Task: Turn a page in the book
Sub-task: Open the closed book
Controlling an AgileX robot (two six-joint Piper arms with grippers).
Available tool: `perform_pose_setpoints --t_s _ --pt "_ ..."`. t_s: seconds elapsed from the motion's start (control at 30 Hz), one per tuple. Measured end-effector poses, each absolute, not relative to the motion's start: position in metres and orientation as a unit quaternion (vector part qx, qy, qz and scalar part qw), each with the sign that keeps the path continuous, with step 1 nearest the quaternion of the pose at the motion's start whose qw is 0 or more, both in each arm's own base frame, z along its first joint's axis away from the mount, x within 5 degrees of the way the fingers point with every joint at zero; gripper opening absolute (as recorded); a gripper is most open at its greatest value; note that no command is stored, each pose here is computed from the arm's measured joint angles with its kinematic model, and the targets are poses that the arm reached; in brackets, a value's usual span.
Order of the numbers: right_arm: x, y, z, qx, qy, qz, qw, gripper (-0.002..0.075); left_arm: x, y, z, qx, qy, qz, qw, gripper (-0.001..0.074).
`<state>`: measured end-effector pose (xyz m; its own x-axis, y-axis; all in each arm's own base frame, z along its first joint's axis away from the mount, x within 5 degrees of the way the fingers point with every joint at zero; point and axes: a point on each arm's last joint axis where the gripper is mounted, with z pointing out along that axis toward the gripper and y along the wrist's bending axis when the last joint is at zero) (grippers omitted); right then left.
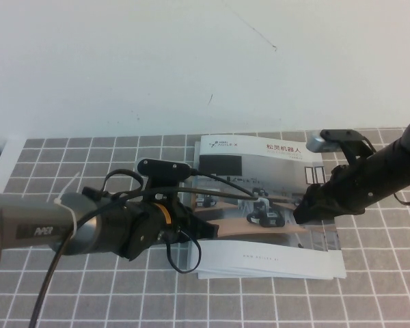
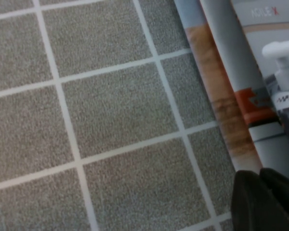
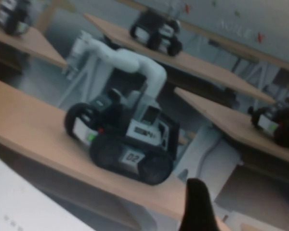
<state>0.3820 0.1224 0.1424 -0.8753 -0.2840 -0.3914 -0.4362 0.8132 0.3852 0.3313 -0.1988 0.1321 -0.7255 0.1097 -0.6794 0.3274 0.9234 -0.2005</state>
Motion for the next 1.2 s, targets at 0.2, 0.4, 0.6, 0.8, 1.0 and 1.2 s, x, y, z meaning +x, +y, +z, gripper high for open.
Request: perform_pose_setpoints --t_s 0.2,0.4,0.6,0.8,1.0,1.2 --pt "0.383 0.122 0.138 -0.182 0.941 0.238 0.155 0.0442 0.331 -0.199 0.132 0.119 0.916 -0.154 0.349 -0.0004" --pt "0.385 0.122 0.139 -0.175 0.942 0.237 0.159 0.0442 0.332 -0.197 0.137 0.117 0.916 -0.154 0.352 -0.0004" --pt "0.391 0.126 0.152 -0.188 0.936 0.255 0.155 0.0442 0.343 -0.183 0.168 0.093 0.913 -0.150 0.369 -0.0004" --pt "0.398 0.129 0.162 -0.196 0.931 0.260 0.165 0.0442 0.353 -0.181 0.192 0.058 0.916 -0.156 0.365 -0.0004" --pt "0.401 0.124 0.161 -0.195 0.933 0.246 0.175 0.0442 0.353 -0.191 0.201 0.035 0.917 -0.180 0.354 -0.0004" --pt "0.406 0.112 0.159 -0.179 0.937 0.235 0.187 0.0442 0.352 -0.195 0.203 0.003 0.919 -0.204 0.336 -0.0004"
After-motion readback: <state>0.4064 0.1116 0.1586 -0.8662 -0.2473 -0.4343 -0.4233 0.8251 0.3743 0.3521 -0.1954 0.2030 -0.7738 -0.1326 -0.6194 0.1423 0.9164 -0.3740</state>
